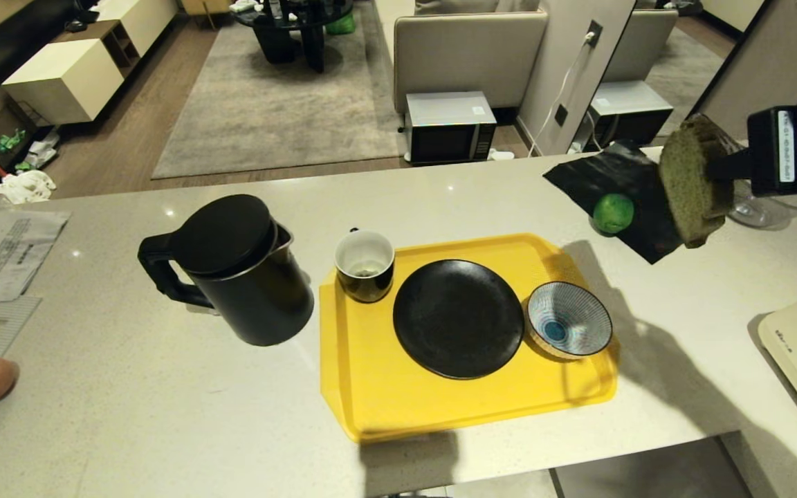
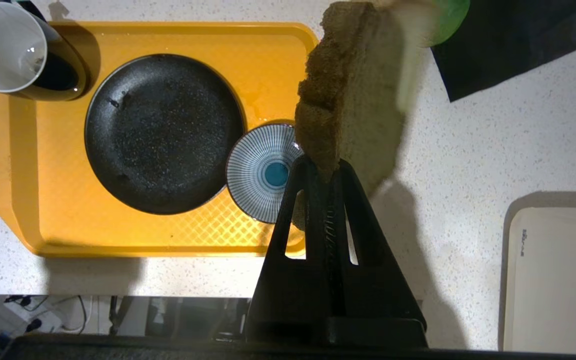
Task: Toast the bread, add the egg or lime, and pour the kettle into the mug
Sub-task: Put the bread slices in the toaster
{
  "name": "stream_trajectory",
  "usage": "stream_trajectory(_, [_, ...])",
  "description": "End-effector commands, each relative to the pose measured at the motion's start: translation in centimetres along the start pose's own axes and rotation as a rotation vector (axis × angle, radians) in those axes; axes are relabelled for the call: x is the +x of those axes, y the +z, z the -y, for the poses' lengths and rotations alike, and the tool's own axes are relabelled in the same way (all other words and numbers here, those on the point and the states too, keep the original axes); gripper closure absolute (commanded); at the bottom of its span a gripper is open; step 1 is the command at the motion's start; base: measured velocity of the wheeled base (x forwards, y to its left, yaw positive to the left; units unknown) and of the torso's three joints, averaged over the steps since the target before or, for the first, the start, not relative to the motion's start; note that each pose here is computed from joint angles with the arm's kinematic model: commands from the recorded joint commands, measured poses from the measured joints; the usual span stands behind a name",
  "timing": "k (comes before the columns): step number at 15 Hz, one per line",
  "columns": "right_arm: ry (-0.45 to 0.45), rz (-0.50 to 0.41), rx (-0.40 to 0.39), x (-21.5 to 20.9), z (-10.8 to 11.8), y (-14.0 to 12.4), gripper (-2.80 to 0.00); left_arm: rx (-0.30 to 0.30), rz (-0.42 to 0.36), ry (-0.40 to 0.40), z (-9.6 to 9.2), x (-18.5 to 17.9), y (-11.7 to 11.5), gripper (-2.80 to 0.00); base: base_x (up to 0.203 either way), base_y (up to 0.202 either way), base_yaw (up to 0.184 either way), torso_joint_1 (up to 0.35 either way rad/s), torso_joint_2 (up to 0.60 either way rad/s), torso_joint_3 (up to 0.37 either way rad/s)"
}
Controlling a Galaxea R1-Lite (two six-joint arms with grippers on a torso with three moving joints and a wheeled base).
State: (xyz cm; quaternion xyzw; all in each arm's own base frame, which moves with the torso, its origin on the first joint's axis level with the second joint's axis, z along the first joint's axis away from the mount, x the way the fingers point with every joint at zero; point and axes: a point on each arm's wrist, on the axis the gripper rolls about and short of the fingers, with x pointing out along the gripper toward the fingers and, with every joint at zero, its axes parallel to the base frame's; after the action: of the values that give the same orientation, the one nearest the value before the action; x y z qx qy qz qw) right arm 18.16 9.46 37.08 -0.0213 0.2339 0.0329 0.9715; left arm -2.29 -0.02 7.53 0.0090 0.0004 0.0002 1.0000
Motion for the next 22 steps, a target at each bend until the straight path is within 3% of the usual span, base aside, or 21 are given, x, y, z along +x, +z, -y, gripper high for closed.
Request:
stream_trajectory(1, [-0.012,-0.012,0.000,-0.2,0.4,-0.5,0.00,0.000,0.001,0.000,0.0,0.0,0.0,0.00,0.000,0.000,0.000,0.000,0.00,0.000])
stream_trajectory(8, [-0.020,-0.012,0.006,-0.4,0.7,-0.6,0.00,0.000,0.001,0.000,0.0,0.0,0.0,0.00,0.000,0.000,0.000,0.000,0.00,0.000])
stream_trajectory(13, [-0.021,-0.016,0.004,-0.3,0.7,-0.6,0.00,0.000,0.001,0.000,0.0,0.0,0.0,0.00,-0.154,0.000,-0.001,-0.005,0.00,0.004])
stream_trajectory(22, [-0.029,-0.034,-0.019,-0.8,1.1,-1.6,0.00,0.000,0.001,0.000,0.0,0.0,0.0,0.00,0.000,0.000,0.000,0.000,0.00,0.000])
